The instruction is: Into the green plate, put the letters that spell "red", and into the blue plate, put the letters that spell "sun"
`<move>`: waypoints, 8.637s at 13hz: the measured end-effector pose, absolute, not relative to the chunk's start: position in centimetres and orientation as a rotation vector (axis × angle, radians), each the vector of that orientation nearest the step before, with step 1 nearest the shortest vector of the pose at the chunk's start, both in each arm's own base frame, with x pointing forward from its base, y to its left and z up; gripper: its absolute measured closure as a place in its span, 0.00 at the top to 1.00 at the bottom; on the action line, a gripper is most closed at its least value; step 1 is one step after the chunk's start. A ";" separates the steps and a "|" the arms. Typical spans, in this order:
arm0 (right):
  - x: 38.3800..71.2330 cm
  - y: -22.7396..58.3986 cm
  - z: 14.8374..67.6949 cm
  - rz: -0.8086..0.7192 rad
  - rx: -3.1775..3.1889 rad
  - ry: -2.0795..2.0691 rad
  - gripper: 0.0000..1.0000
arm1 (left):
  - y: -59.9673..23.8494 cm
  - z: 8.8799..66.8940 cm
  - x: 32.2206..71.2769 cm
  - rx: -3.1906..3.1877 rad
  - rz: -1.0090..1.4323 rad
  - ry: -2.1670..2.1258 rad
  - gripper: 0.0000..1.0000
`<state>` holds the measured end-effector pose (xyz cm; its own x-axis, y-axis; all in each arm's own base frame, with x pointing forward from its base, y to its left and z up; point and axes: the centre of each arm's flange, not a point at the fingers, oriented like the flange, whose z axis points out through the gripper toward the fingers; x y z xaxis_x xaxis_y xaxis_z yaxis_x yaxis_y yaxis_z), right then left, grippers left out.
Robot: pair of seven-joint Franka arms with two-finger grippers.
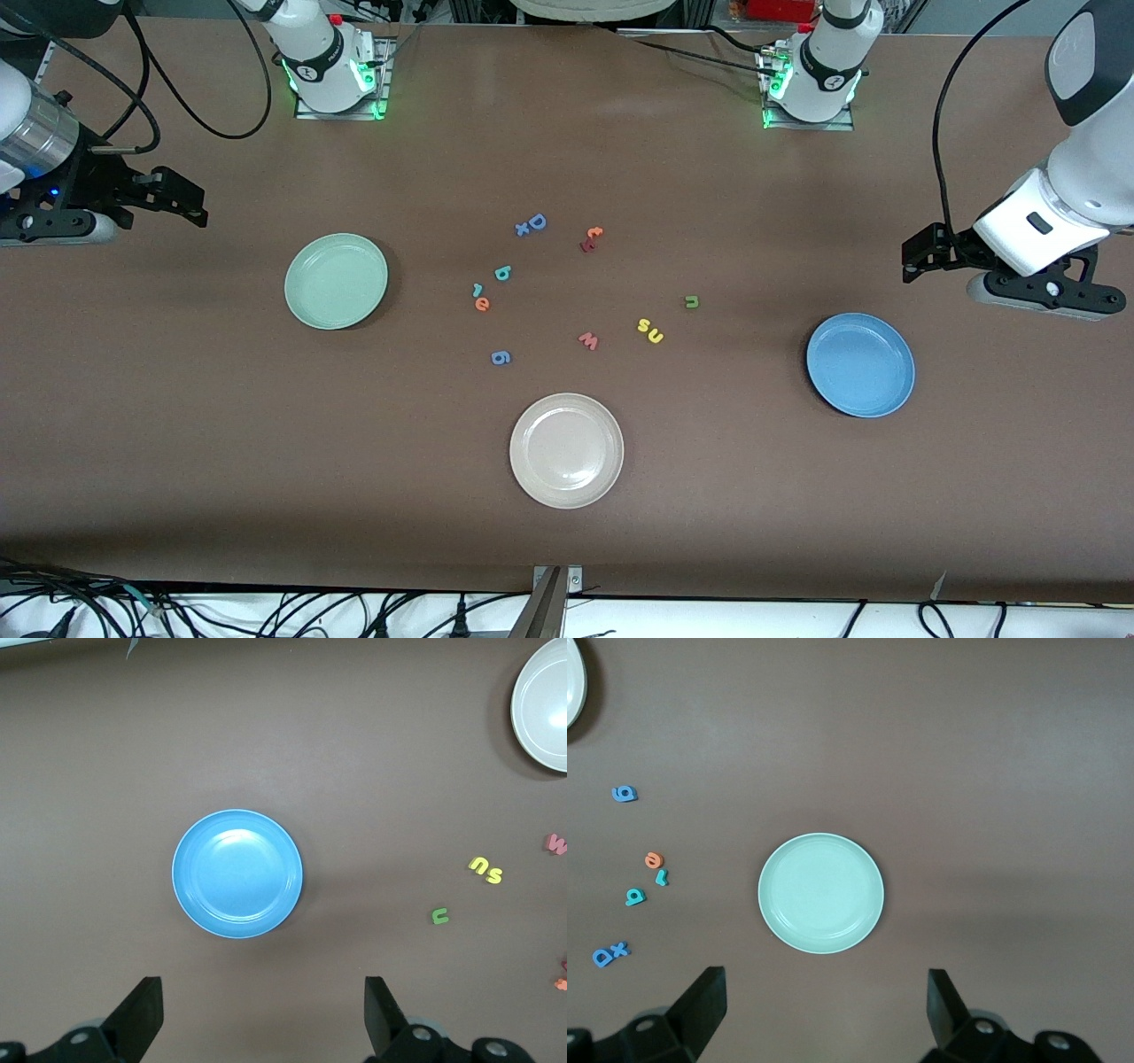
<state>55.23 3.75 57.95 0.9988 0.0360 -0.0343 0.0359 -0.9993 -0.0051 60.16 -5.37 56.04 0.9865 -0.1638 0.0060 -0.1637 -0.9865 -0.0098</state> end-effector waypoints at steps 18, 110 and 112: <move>55.2 3.7 57.9 0.058 -3.136 -0.056 1.00 | -4.8 56.1 60.2 -3.122 -0.012 0.242 1.00; 56.6 12.8 20.9 0.479 -3.132 -0.741 0.28 | -26.1 17.0 51.2 -3.218 0.244 -0.353 0.30; 55.1 12.0 19.4 0.521 -3.127 -0.732 0.28 | -24.8 17.2 52.1 -3.209 0.226 -0.372 0.30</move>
<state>55.09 11.98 19.39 0.8479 0.4130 -0.3323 0.4489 -0.8929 0.0357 52.05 -24.75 17.17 0.9640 0.2203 -0.1488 0.2337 -0.9690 0.0797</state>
